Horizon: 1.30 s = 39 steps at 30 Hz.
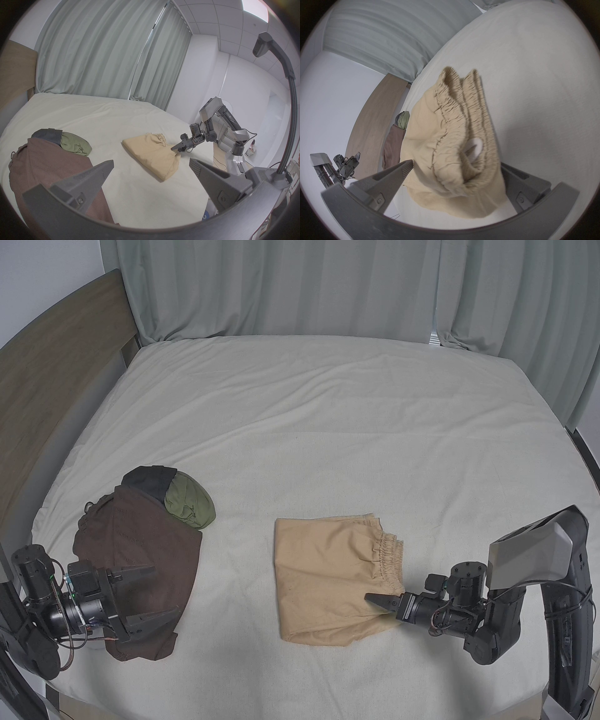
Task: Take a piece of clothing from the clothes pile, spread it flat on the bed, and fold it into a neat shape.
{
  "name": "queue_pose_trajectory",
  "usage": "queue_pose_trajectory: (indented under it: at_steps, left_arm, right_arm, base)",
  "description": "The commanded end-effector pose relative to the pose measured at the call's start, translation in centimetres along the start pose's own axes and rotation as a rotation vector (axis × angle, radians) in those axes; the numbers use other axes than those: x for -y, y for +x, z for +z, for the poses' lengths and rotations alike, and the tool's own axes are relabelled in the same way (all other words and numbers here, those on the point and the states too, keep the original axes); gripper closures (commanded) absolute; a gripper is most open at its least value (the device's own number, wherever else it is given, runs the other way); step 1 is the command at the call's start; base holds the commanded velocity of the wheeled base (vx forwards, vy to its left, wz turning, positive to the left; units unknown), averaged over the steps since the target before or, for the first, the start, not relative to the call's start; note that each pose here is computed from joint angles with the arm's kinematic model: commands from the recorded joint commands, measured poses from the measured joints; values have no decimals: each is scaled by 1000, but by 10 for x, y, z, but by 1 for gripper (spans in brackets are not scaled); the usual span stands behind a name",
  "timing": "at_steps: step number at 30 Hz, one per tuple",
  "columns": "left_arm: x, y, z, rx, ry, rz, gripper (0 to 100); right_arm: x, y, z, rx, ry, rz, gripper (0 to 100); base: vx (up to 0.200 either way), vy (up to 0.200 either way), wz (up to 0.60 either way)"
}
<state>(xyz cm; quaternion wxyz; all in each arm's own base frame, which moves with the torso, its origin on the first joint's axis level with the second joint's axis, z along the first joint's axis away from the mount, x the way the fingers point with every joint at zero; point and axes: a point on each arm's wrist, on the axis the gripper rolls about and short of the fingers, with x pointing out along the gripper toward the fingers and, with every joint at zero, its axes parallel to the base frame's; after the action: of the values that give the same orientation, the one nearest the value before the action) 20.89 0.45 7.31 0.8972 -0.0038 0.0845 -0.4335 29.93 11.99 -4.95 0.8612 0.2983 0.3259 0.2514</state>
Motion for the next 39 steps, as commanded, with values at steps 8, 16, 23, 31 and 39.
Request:
queue_pose_trajectory:
  at_steps: [8,16,23,31,39]
  left_arm:
    - [-2,0,0,1,19,5,0]
    - [-2,0,1,4,33,4,0]
    - [-1,-1,-1,2,31,-7,0]
    - [-2,-1,-1,2,28,-3,0]
    - [-1,-2,-2,-3,22,-5,0]
  right_arm:
    - [3,11,-11,-24,4,-12,0]
    - [3,11,-12,-28,5,-13,100]
    - [1,12,-14,-32,2,-8,100]
    - [-28,1,6,28,-40,66,100]
    - [-52,-11,26,78,-86,159,100]
  base:
    - [0,0,0]
    - [0,0,0]
    - [0,0,0]
    - [0,0,0]
    - [0,0,0]
